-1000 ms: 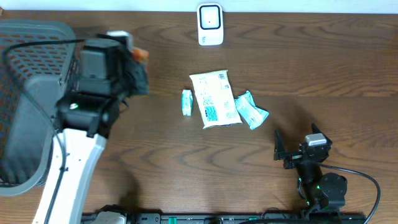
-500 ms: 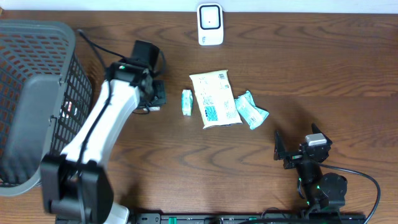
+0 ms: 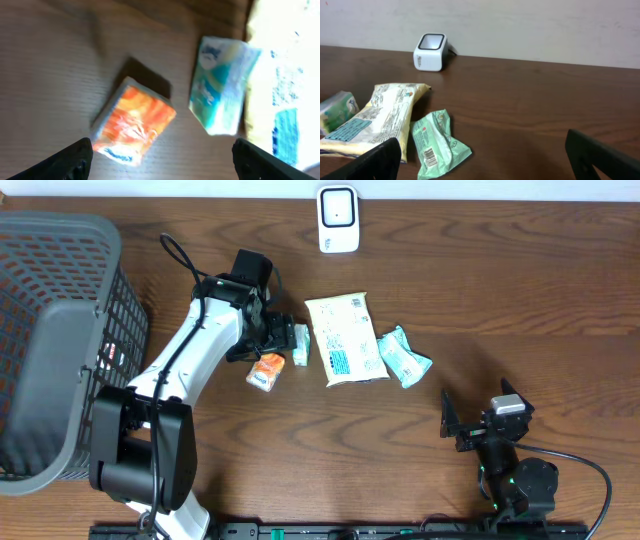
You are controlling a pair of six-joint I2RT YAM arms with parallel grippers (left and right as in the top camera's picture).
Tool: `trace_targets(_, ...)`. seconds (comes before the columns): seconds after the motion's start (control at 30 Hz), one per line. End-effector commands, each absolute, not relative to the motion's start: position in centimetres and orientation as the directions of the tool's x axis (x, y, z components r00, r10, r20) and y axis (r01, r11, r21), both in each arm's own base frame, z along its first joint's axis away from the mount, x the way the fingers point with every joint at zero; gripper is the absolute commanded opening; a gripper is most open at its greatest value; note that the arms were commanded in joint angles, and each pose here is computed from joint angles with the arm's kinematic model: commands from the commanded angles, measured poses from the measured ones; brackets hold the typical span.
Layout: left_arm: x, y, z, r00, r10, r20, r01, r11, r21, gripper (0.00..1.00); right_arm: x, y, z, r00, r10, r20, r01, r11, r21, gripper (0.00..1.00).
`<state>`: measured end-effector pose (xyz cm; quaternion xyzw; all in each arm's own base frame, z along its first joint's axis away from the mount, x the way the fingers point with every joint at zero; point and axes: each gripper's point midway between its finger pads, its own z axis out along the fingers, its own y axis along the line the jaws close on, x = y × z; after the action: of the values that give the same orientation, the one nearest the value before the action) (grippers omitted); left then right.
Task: Scan the item barcode
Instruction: 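Lift the orange tissue pack out and drop it on the table, then return the left gripper to the basket and grasp the dark green tube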
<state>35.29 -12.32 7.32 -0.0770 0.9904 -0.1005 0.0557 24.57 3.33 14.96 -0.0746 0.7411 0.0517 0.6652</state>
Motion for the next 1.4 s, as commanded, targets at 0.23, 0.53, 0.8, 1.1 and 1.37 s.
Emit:
trace_targets(0.23,39.2,-8.3,23.2,-0.875,-0.21,-0.436,-0.064,0.943,-0.325,0.98,24.5,3.4,14.9,-0.101,-0.054,-0.993,-0.182,0.983,-0.035,0.99)
trace_targets(0.53,34.4,5.0,36.1,-0.53,-0.421,-0.737,-0.284,0.906,-0.313,0.98,24.5,3.4,14.9,-0.101,-0.054,-0.993,-0.182,0.983,-0.035,0.99)
trace_targets(0.8,27.4,18.7,36.4,-0.211,-0.64,-0.739,-0.744,0.596,-0.303,0.99,24.5,3.4,14.9,-0.101,-0.054,-0.993,-0.182,0.983,-0.035,0.99)
trace_targets(1.1,28.5,23.7,25.5,-0.27,-0.813,-0.515,-0.876,0.43,-0.218,0.98,24.5,3.4,14.9,-0.101,-0.054,-0.993,-0.182,0.983,-0.035,0.99)
trace_targets(1.37,31.2,22.4,16.3,-0.413,-0.882,-0.227,-0.863,0.459,-0.212,0.97,24.5,3.4,14.9,-0.101,-0.054,-0.993,-0.182,0.983,-0.035,0.99)
